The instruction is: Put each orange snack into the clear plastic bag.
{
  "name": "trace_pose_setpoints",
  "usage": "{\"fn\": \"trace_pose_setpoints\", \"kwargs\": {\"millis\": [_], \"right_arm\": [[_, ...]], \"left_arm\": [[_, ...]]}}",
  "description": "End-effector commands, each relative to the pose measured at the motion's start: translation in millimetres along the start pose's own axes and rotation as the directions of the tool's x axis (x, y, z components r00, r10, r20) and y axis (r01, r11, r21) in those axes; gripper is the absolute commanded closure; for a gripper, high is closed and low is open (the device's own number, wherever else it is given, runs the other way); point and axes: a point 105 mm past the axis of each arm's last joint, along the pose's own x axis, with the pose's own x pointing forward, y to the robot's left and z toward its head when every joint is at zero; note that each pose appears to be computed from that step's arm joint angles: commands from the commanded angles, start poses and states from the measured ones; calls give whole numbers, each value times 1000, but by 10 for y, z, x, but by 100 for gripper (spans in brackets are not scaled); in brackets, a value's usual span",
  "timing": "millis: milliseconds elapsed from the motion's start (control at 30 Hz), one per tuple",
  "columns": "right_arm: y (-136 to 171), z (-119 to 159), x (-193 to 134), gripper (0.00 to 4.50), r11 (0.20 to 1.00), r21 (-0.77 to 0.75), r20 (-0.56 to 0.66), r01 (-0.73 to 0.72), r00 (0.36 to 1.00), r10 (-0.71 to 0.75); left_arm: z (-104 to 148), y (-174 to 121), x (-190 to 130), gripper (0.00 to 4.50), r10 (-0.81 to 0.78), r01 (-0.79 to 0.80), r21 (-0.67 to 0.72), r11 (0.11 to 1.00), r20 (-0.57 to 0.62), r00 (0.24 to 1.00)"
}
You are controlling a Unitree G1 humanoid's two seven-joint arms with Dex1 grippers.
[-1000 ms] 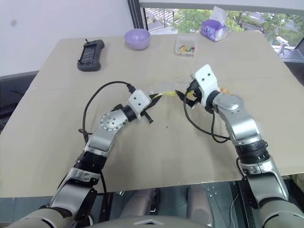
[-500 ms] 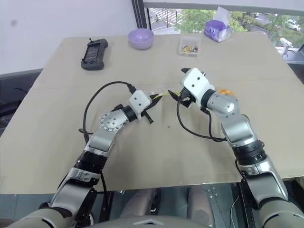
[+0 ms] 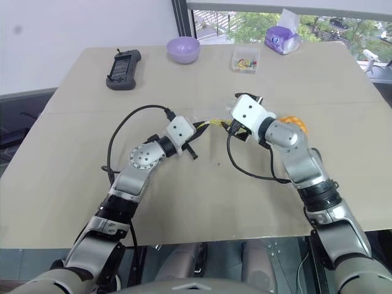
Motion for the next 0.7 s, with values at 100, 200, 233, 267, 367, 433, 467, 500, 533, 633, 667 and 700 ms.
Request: {"fn": "trace_pose_setpoints", "kwargs": {"millis": [100, 200, 233, 267, 367, 433, 467, 500, 533, 633, 667, 700], "right_arm": [[-304, -13, -11, 8, 991, -1, -68, 134, 989, -133], [-502, -225, -45, 8, 960, 47, -200, 278, 944, -263], [-571, -290, -65, 8, 937, 93, -240, 336, 921, -307], [-624, -336, -85, 8, 917, 122, -269, 380, 902, -338], [-800, -411, -174, 8, 849, 175, -324, 499, 843, -429], [-840, -423, -190, 8, 751, 363, -346, 552, 828, -442], [-820, -430, -179, 8, 668, 494, -362, 556, 830, -424], [-797, -427, -163, 8, 599, 583, -368, 549, 836, -407], [-775, -425, -153, 8, 537, 647, -376, 540, 840, -392], [-779, -364, -145, 8, 486, 699, -368, 525, 846, -385], [-783, -327, -137, 8, 496, 701, -353, 512, 854, -384], [-773, -276, -123, 8, 537, 688, -326, 488, 869, -373]], "left_arm": [[114, 19, 12, 450, 1, -1, 25, 1000, 36, 999], [115, 12, 13, 450, -2, 1, 26, 1000, 37, 999], [115, 13, 15, 450, -2, 1, 26, 1000, 37, 999], [115, 15, 16, 450, -2, 1, 26, 1000, 37, 999], [110, 13, 12, 450, -2, 1, 26, 1000, 35, 999], [106, 8, 8, 450, -3, 2, 26, 1000, 33, 999], [104, 7, 7, 450, -3, 3, 26, 1000, 33, 999], [103, 6, 8, 450, -4, 3, 26, 1000, 32, 999], [102, 5, 8, 450, -4, 3, 26, 1000, 32, 999], [102, 2, 9, 450, -5, 4, 25, 1000, 32, 999], [102, 3, 10, 450, -5, 4, 25, 1000, 32, 999], [102, 2, 11, 450, -5, 4, 25, 1000, 32, 999]]}}
